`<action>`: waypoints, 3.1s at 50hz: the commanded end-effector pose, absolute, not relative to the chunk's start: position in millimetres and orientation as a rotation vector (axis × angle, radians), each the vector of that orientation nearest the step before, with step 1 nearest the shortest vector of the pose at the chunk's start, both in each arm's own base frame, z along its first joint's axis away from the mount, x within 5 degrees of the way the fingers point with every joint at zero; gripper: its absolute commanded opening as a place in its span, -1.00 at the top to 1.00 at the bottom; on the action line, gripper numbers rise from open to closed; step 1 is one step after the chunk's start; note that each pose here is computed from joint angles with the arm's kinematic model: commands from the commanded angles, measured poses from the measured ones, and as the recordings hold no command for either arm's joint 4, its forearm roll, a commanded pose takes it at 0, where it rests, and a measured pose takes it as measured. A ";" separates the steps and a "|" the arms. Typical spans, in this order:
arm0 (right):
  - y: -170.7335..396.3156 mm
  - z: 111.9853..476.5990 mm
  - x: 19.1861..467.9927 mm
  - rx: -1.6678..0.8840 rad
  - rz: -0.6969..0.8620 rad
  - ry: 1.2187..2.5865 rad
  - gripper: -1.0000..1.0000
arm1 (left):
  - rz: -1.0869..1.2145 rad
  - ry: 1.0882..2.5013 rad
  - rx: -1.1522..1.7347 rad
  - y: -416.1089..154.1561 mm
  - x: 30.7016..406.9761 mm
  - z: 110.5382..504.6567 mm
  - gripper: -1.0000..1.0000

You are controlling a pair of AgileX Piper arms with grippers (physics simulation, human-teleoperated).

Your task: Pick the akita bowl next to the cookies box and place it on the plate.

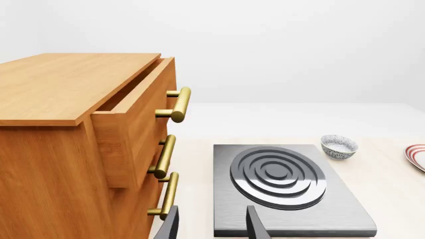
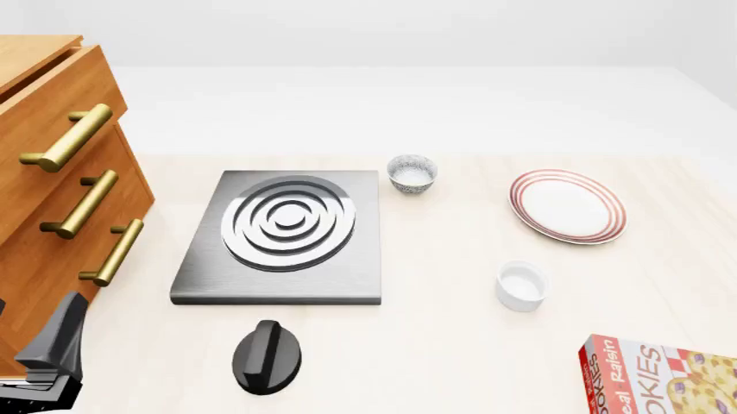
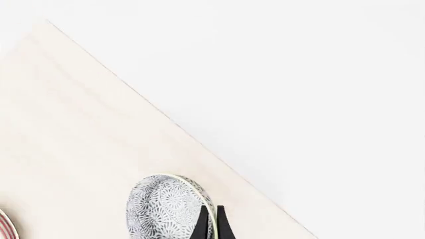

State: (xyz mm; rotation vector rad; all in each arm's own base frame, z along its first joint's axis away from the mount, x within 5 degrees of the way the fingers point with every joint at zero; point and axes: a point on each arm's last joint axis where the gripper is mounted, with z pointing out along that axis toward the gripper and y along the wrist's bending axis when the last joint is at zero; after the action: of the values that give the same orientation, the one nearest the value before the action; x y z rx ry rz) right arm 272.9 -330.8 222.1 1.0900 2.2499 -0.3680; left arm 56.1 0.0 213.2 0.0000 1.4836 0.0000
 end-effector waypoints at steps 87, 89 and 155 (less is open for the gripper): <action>-169.8 343.0 341.4 0.936 -0.050 2.143 1.00 | 0.000 1.484 0.000 0.0 56.1 213.2 -1.00; -158.4 338.0 345.3 0.956 -0.007 2.124 1.00 | 0.000 1.484 0.000 0.0 56.1 213.2 -1.00; -112.4 198.9 406.1 1.233 0.273 2.017 1.00 | 0.000 1.484 0.000 0.0 56.1 213.2 -1.00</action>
State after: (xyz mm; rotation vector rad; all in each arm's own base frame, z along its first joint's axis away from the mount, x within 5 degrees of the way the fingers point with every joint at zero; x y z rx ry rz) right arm 397.7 -116.0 210.2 1.2184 2.0319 0.2470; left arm 56.1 0.0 213.2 0.0000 1.4836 0.0000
